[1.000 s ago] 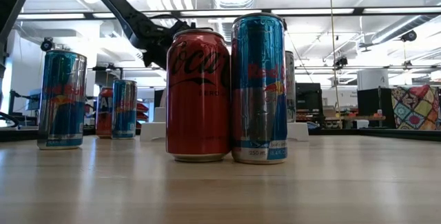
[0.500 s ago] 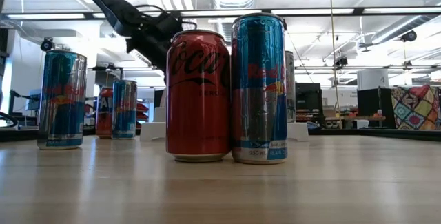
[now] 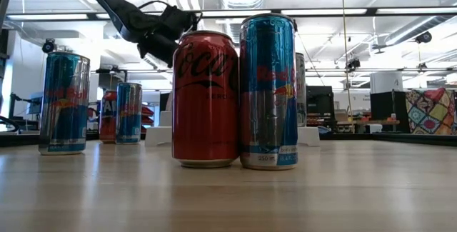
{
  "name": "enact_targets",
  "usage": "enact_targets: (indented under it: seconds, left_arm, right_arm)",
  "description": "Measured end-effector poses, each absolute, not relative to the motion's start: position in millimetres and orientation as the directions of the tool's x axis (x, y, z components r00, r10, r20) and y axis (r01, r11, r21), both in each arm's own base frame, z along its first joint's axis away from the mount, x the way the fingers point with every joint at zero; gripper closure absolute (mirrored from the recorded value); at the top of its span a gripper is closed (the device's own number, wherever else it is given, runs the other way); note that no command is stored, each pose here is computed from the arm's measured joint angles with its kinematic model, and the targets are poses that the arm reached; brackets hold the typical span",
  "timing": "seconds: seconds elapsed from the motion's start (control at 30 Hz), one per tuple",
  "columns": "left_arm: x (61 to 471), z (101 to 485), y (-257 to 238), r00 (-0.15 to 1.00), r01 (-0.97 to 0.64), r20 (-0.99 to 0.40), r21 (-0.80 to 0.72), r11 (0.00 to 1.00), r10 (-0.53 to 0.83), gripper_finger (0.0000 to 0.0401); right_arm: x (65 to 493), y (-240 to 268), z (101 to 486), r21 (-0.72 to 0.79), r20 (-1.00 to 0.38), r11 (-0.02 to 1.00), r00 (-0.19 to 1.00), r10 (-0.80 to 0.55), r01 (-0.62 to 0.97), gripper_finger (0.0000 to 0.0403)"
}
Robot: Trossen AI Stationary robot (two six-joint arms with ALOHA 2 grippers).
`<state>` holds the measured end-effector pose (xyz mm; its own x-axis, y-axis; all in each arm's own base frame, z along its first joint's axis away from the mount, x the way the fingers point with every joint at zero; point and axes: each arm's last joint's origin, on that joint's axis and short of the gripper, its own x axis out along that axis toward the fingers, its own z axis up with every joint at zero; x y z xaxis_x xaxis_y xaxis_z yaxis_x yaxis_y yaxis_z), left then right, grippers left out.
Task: Place canned beverage on shelf
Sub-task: Put the bottom orange soda can on the middle tier of the shelf aligned with the other orange soda can
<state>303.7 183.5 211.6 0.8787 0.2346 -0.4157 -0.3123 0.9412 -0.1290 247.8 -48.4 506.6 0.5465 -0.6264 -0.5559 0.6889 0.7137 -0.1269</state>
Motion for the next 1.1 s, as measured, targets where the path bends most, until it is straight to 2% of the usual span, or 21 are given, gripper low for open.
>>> enact_targets:
  seconds: [0.17,0.43,0.8,1.1]
  left_arm:
    - [312.6,215.8,171.2,0.921,-0.224,-0.34,-0.069,0.972,0.188,0.009]
    - [320.9,205.5,176.7,0.921,-0.289,-0.299,-0.091,0.953,0.25,0.0087]
    - [337.6,196.2,182.1,0.917,-0.318,-0.293,-0.125,0.94,0.271,0.004]
    - [344.2,194.2,186.5,0.909,-0.338,-0.298,-0.12,0.933,0.291,0.0052]
  right_arm:
    - [234.6,-45.4,510.8,-0.092,-0.545,0.707,0.559,-0.625,0.702,0.004]
    - [224.7,-44.3,506.1,-0.085,-0.555,0.697,0.547,-0.626,0.712,0.004]
    - [224.0,-44.3,505.4,-0.09,-0.554,0.694,0.543,-0.631,0.714,0.004]
    - [222.4,-44.2,506.0,-0.09,-0.552,0.693,0.543,-0.633,0.715,0.004]
